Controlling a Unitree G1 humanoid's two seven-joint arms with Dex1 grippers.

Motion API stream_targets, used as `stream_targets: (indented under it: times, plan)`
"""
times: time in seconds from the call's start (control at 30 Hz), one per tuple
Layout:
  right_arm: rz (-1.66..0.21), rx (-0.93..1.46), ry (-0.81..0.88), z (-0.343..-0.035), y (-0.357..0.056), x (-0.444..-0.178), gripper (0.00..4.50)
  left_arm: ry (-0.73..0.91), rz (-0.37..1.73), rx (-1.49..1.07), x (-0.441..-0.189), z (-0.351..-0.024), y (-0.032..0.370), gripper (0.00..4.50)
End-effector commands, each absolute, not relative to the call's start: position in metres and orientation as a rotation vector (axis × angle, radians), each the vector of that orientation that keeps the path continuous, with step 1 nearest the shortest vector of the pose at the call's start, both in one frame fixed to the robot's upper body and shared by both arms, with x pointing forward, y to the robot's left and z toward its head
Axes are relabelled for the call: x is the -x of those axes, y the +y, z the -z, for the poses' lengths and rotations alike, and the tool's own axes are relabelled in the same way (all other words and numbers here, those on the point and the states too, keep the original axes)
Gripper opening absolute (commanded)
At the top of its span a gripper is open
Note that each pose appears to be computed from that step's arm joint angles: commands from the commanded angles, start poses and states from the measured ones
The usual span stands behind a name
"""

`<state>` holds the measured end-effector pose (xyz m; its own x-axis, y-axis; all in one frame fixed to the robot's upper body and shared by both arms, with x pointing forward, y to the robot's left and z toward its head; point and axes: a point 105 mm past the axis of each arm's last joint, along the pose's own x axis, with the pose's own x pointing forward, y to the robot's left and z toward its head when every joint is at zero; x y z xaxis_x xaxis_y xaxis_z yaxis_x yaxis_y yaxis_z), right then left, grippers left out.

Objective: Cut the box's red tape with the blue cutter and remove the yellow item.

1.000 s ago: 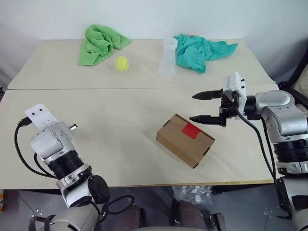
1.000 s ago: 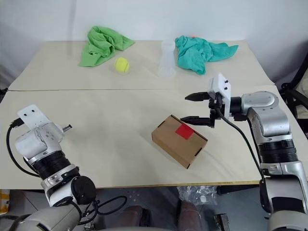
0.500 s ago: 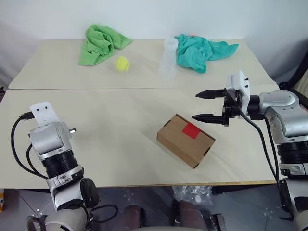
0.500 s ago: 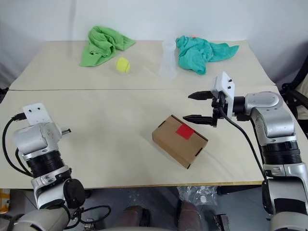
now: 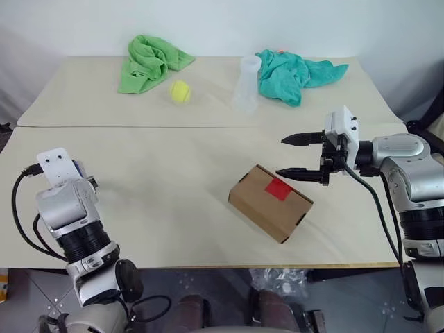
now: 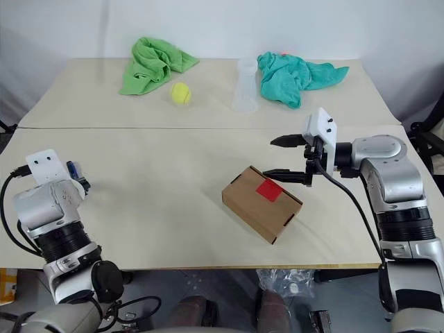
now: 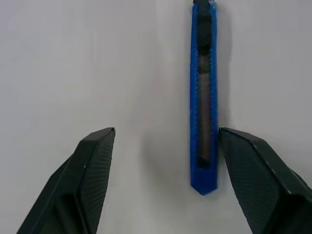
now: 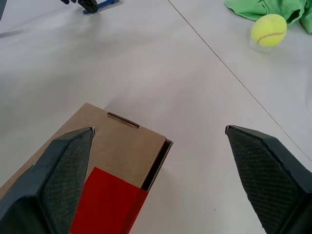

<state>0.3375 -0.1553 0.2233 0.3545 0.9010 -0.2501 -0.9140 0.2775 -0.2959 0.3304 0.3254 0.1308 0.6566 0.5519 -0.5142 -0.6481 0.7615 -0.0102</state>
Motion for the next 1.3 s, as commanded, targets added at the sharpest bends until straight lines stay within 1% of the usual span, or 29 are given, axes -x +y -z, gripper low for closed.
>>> stream_targets:
  times: [0.03, 0.13, 0.27, 0.43, 0.53, 0.6, 0.7, 0.77, 0.8, 0.9, 0.97, 1.07, 1.3]
  plan:
    - [-1.202, 0.449, -0.022, -0.241, -0.16, -0.333, 4.5, 0.435, -0.621, 0.243, -0.336, -0.133, 0.32, 3.62]
    - [-1.201, 0.448, -0.02, -0.241, -0.16, -0.333, 4.5, 0.425, -0.622, 0.277, -0.335, -0.125, 0.322, 3.62]
    - [-1.199, 0.45, -0.018, -0.242, -0.16, -0.333, 4.5, 0.452, -0.612, 0.274, -0.332, -0.112, 0.324, 3.62]
    - [-1.195, 0.454, -0.015, -0.242, -0.162, -0.332, 4.5, 0.46, -0.614, 0.293, -0.327, -0.106, 0.328, 3.62]
    - [-1.189, 0.456, -0.011, -0.242, -0.163, -0.332, 4.5, 0.469, -0.629, 0.347, -0.32, -0.1, 0.334, 3.07]
    - [-1.188, 0.457, -0.011, -0.242, -0.163, -0.332, 4.5, 0.469, -0.622, 0.368, -0.318, -0.098, 0.335, 2.48]
    - [-1.187, 0.456, -0.011, -0.242, -0.163, -0.332, 4.5, 0.464, -0.612, 0.365, -0.316, -0.097, 0.337, 2.48]
    - [-1.186, 0.457, -0.01, -0.242, -0.164, -0.332, 4.5, 0.466, -0.611, 0.362, -0.314, -0.096, 0.338, 2.12]
    - [-1.186, 0.457, -0.01, -0.242, -0.164, -0.332, 4.5, 0.469, -0.615, 0.357, -0.313, -0.096, 0.34, 1.89]
    - [-1.186, 0.457, -0.01, -0.243, -0.164, -0.332, 4.5, 0.473, -0.614, 0.357, -0.312, -0.095, 0.34, 1.0]
    - [-1.186, 0.457, -0.011, -0.243, -0.164, -0.332, 4.5, 0.478, -0.609, 0.351, -0.311, -0.094, 0.34, 1.0]
    - [-1.186, 0.458, -0.011, -0.243, -0.163, -0.333, 4.5, 0.477, -0.613, 0.347, -0.311, -0.094, 0.341, 0.43]
    - [-1.181, 0.46, -0.013, -0.244, -0.164, -0.333, 4.5, 0.497, -0.585, 0.303, -0.311, -0.096, 0.342, 0.41]
